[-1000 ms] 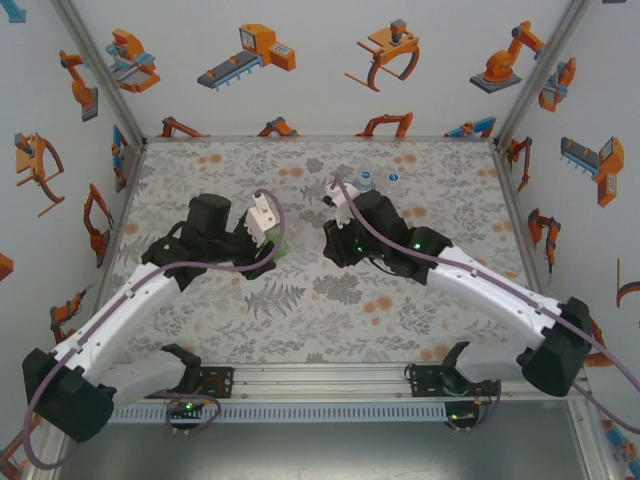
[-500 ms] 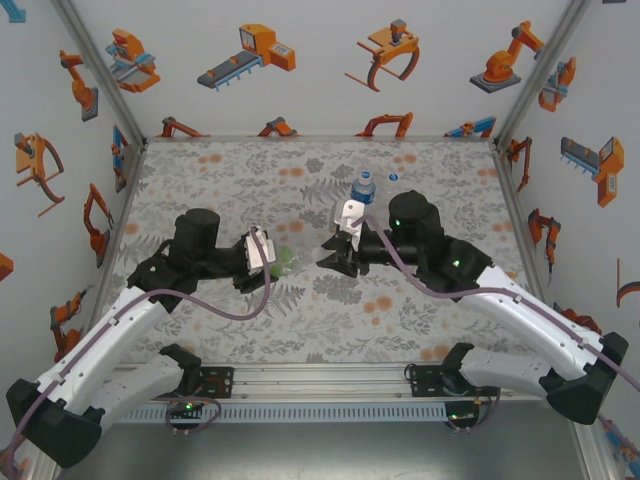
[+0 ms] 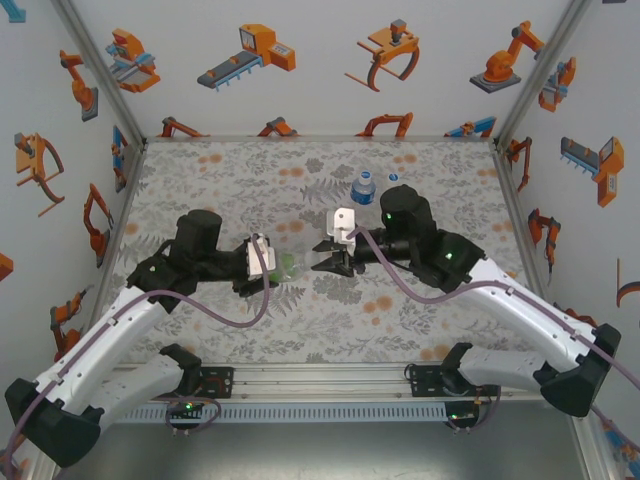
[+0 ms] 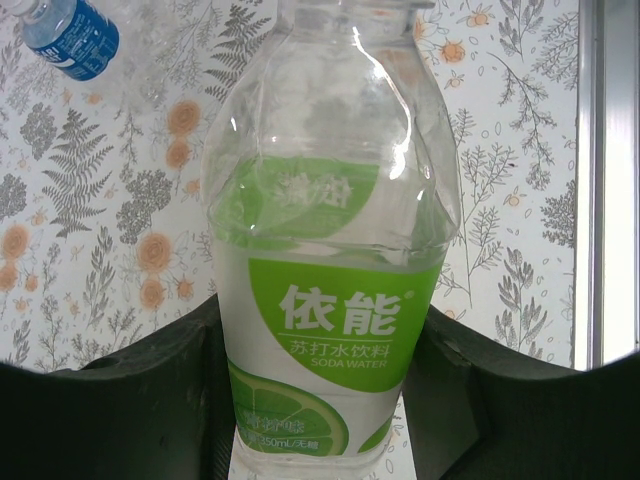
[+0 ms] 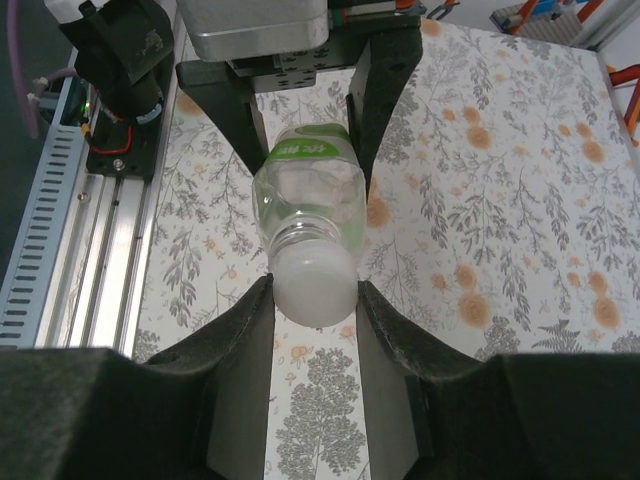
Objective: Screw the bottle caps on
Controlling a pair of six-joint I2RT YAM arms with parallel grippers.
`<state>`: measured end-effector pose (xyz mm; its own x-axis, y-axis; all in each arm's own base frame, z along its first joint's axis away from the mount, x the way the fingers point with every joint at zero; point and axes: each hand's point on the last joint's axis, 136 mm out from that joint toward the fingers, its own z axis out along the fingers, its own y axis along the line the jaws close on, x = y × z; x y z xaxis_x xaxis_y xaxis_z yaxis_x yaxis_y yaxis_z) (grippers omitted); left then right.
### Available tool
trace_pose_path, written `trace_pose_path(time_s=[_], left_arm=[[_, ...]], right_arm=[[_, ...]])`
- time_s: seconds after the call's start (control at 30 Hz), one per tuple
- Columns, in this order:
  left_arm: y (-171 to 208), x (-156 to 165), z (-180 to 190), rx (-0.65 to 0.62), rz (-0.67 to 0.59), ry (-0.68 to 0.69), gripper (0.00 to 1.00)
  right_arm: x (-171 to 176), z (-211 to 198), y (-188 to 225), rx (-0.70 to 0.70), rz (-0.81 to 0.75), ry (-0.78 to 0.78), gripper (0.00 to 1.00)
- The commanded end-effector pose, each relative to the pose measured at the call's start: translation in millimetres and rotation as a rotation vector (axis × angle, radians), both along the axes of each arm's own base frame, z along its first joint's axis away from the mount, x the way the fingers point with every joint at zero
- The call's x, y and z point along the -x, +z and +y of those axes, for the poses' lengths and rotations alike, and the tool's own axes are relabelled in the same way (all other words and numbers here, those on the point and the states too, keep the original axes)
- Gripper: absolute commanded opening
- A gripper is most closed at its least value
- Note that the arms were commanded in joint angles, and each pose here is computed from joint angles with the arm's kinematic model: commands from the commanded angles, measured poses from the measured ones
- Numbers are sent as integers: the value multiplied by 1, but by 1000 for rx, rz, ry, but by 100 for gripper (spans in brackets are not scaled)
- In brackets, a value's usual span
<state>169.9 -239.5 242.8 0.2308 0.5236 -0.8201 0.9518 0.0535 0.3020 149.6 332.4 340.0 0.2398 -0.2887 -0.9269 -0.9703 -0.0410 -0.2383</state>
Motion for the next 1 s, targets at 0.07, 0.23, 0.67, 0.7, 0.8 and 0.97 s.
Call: trace_pose_path(time_s=[0.07,0.23,0.67,0.7,0.8,0.97], left_arm=[[19,7,-5,37,-26,-48,0],[21,8,-5,44,-22,-48,0],[23,2,-7,61,-8,-19,0],[23,1,-8,61,-3,-18,0],[22,0,-9,60,8,-12,0],[22,-1,-10,59,11,-16,0]], right_arm=[[11,4,10,-19,-15,70,14],[13,6,7,-18,-4,90,14],[11,2,-4,31,-3,66,12],[11,2,-4,30,-2,68,12],[12,2,-4,28,-1,73,12],[6,2,-4,25,-19,38,12]])
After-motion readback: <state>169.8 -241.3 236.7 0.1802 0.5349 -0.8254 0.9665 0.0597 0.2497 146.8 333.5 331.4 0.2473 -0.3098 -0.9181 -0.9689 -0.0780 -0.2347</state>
